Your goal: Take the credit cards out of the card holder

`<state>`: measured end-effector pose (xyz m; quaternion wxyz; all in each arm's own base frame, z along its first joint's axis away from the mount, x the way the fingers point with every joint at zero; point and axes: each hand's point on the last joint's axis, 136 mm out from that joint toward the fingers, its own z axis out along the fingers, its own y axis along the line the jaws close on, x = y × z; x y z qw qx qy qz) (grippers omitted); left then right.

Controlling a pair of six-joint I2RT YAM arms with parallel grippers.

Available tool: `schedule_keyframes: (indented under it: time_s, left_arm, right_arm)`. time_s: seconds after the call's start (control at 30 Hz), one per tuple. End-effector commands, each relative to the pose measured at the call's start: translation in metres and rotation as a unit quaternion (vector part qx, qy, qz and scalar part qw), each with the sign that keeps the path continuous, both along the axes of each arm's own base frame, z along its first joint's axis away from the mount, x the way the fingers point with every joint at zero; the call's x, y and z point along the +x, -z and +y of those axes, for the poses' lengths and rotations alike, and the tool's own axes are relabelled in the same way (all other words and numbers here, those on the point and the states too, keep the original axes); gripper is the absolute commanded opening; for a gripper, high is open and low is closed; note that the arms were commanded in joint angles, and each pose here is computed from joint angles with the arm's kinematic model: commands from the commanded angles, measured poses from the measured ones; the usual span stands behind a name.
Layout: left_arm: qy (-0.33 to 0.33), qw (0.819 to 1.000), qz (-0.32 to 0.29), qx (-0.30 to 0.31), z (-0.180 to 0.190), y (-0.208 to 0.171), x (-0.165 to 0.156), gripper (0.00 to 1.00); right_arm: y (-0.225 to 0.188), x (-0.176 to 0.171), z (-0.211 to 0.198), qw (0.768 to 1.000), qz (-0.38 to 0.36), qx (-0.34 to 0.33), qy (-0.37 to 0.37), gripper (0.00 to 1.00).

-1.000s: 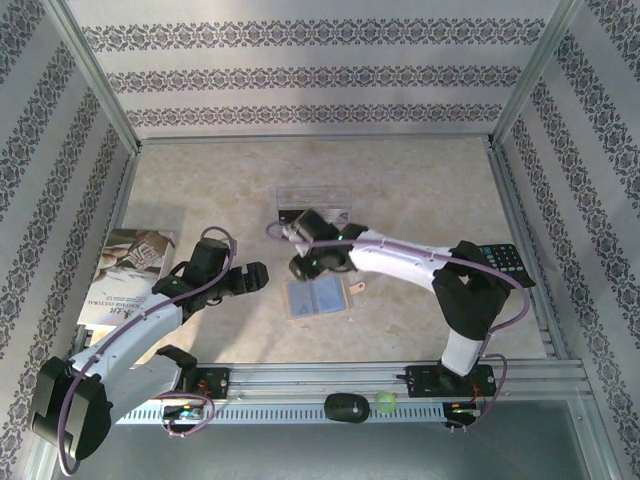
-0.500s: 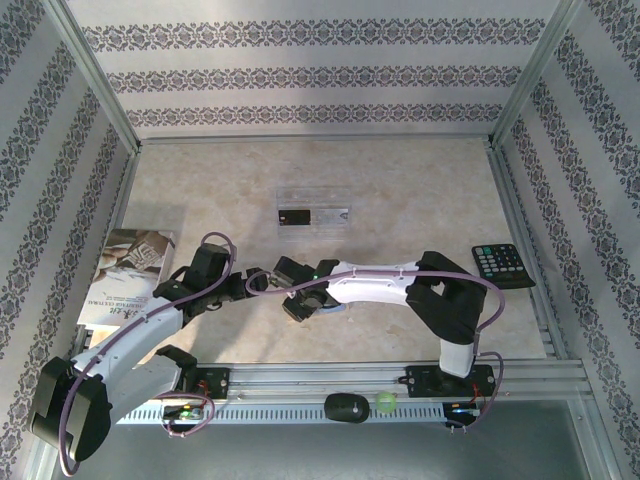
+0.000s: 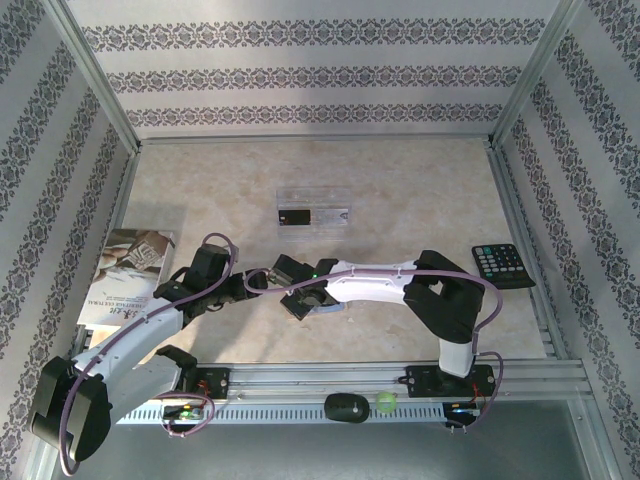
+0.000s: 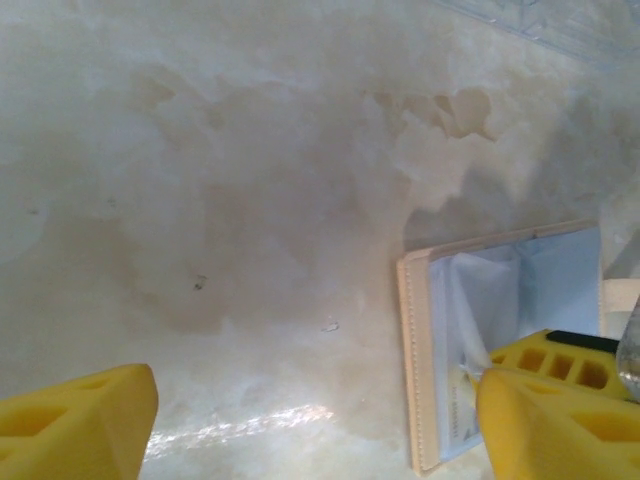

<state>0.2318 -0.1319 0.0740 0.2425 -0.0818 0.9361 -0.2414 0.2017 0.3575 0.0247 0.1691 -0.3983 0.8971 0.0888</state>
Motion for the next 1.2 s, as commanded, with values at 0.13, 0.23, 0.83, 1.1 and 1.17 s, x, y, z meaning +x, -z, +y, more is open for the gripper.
schedule_keyframes:
  time_s: [0.13,0.23,0.83,1.1,1.17]
  left_arm:
    - [0.037,0.999,-0.020,-0.031,-0.035,-0.002,0.004,0.68]
    - [0.038,0.998,-0.027,-0.050,-0.044,-0.001,0.007,0.56]
    - [0.059,0.996,0.015,-0.060,-0.079,0.033,0.005,0.09]
    - [0.064,0.996,0.024,-0.059,-0.087,0.040,0.000,0.07]
    - [0.062,0.996,0.030,-0.047,-0.085,0.042,-0.001,0.07]
  right_arm:
    - [-0.017,0.009,0.015,0.994,-0.008,0.104,0.016,0.00]
    - [-0.026,0.013,0.020,0.989,-0.011,0.143,0.027,0.00]
    - [-0.032,0.007,0.016,0.971,-0.003,0.231,0.056,0.00]
    - [-0.033,0.007,0.018,0.966,0.005,0.252,0.062,0.00]
    - [-0.032,0.007,0.018,0.965,0.006,0.253,0.065,0.00]
